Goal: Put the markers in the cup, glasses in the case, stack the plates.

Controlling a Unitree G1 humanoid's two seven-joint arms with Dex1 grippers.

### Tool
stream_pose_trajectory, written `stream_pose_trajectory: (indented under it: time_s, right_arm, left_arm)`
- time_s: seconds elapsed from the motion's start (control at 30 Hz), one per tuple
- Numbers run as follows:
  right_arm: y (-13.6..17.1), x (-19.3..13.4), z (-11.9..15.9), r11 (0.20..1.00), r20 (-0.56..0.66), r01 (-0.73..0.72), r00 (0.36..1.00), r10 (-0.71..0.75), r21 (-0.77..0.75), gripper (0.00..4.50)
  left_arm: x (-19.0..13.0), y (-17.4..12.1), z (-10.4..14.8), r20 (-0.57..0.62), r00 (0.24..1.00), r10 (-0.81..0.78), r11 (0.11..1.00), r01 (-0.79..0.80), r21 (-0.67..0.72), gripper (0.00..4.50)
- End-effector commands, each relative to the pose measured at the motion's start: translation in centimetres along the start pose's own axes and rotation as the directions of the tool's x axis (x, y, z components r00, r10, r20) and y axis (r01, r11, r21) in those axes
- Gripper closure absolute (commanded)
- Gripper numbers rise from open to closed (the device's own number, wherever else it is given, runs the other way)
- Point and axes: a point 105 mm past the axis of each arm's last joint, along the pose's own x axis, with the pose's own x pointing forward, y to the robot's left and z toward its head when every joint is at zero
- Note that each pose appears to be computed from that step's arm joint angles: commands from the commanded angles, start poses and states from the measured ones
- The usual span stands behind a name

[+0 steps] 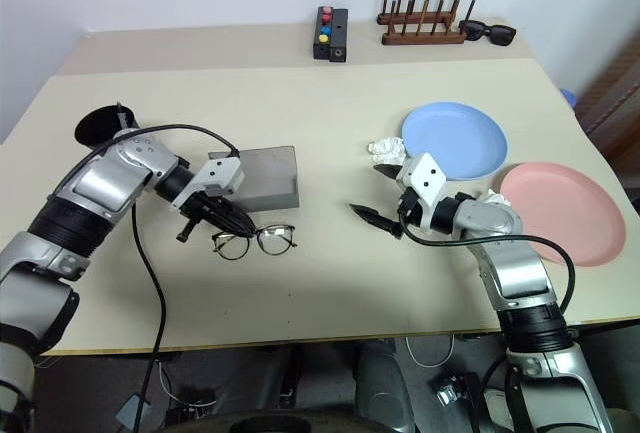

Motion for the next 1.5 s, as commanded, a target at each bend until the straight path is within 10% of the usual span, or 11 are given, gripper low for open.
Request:
stream_pose_trajectory:
  time_s: [0.03, 1.5]
  right_arm:
    - [-0.2, -0.4, 1.8, 0.999, 0.051, 0.014, 0.999, -0.011, -0.041, 0.00]
    - [-0.5, -0.6, 2.2, 0.999, 0.051, 0.037, 0.998, -0.035, -0.040, 0.00]
  left_arm:
    - [-0.6, 0.4, 0.7, -0.016, 1.000, 0.018, 0.999, -0.017, 0.047, 3.98]
    - [0.4, 1.0, 1.4, -0.024, 0.999, 0.024, 0.993, -0.021, 0.112, 4.26]
